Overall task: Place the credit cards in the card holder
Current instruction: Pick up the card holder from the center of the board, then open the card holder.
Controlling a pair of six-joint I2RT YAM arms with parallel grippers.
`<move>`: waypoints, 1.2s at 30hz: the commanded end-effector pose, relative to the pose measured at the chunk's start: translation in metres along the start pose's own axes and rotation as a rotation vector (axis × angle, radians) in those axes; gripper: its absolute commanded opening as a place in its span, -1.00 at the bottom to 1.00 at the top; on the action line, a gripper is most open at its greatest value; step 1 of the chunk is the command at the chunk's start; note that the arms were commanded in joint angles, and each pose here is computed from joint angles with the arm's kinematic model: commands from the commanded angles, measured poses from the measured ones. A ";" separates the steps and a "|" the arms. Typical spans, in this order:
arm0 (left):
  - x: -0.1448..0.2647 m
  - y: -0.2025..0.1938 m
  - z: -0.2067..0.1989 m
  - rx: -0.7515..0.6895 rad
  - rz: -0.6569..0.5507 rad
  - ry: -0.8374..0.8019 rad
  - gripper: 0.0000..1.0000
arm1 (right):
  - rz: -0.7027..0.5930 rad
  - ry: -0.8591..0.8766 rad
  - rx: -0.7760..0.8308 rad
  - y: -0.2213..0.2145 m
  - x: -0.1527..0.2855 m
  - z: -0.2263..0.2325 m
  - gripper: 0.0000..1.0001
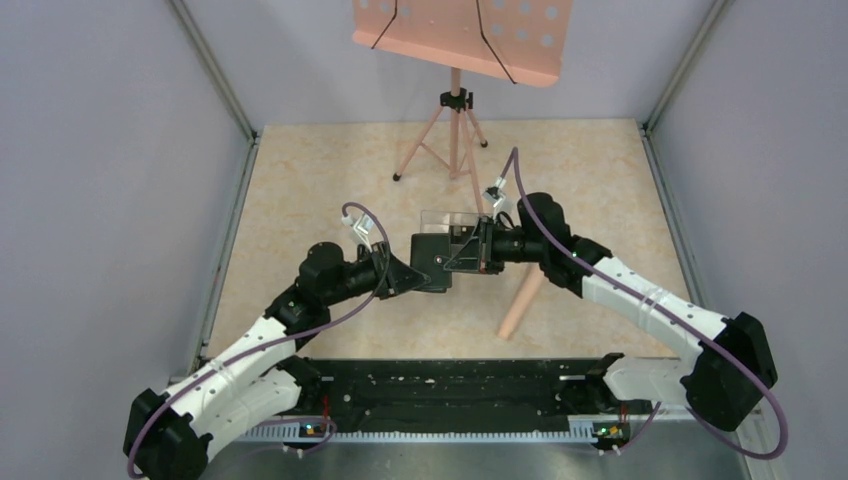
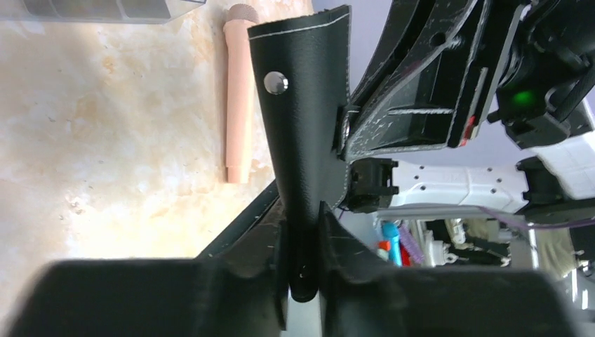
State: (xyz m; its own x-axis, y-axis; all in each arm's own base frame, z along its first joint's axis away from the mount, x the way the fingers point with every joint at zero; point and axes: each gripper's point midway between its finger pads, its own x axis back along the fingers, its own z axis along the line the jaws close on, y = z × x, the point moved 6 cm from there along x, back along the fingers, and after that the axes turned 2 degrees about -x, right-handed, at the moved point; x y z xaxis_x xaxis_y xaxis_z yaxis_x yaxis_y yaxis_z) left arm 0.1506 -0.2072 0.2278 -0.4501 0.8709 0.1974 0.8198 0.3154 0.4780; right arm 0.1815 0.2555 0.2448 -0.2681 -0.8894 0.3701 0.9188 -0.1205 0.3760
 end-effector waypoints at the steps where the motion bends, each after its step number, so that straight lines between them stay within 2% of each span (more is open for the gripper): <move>1: 0.000 0.012 -0.016 -0.049 -0.026 -0.035 -0.83 | -0.065 -0.019 0.001 0.015 -0.002 -0.001 -1.00; 2: -0.001 0.013 -0.015 -0.049 -0.026 -0.018 -0.97 | -0.061 -0.032 0.003 0.016 -0.003 -0.002 -1.00; 4: -0.002 0.015 -0.012 -0.059 -0.026 0.024 -1.00 | -0.057 -0.071 0.009 0.018 -0.005 -0.006 -0.98; 5: -0.003 0.018 -0.011 -0.070 -0.032 0.044 -1.00 | -0.058 -0.090 0.019 0.021 -0.005 -0.005 -0.88; 7: -0.004 0.020 -0.002 -0.072 -0.018 0.132 -1.00 | -0.060 -0.146 0.032 0.025 -0.005 -0.009 -0.50; 9: -0.005 0.027 0.000 -0.097 -0.019 0.200 -1.00 | -0.061 -0.191 0.053 0.030 -0.005 -0.011 0.00; 11: -0.005 0.032 0.004 -0.119 -0.019 0.269 -1.00 | -0.062 -0.234 0.078 0.035 -0.005 -0.012 0.32; 13: -0.005 0.036 0.008 -0.152 -0.014 0.321 -1.00 | -0.054 -0.279 0.092 0.040 -0.006 -0.014 0.50; 16: -0.010 0.042 0.012 -0.176 0.002 0.371 -1.00 | -0.044 -0.325 0.108 0.049 -0.010 -0.014 0.65; 23: -0.021 0.048 0.020 -0.192 0.067 0.445 -1.00 | 0.030 -0.372 0.099 0.072 -0.038 -0.012 0.69; 28: -0.027 0.056 0.016 -0.204 0.065 0.452 -1.00 | 0.085 -0.407 0.092 0.076 -0.055 -0.022 0.68; 36: -0.035 0.062 0.015 -0.203 0.064 0.455 -1.00 | 0.195 -0.393 0.079 0.070 -0.072 -0.034 0.35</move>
State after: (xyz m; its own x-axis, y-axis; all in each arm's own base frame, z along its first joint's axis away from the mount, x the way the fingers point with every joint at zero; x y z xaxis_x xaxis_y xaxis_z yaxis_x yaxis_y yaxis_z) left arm 0.2112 -0.2070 0.2168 -0.5007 0.5989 0.6249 0.8310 0.1305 0.5407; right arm 0.2741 0.2921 0.2086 -0.2296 -0.6356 0.7371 0.9443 0.0378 0.3268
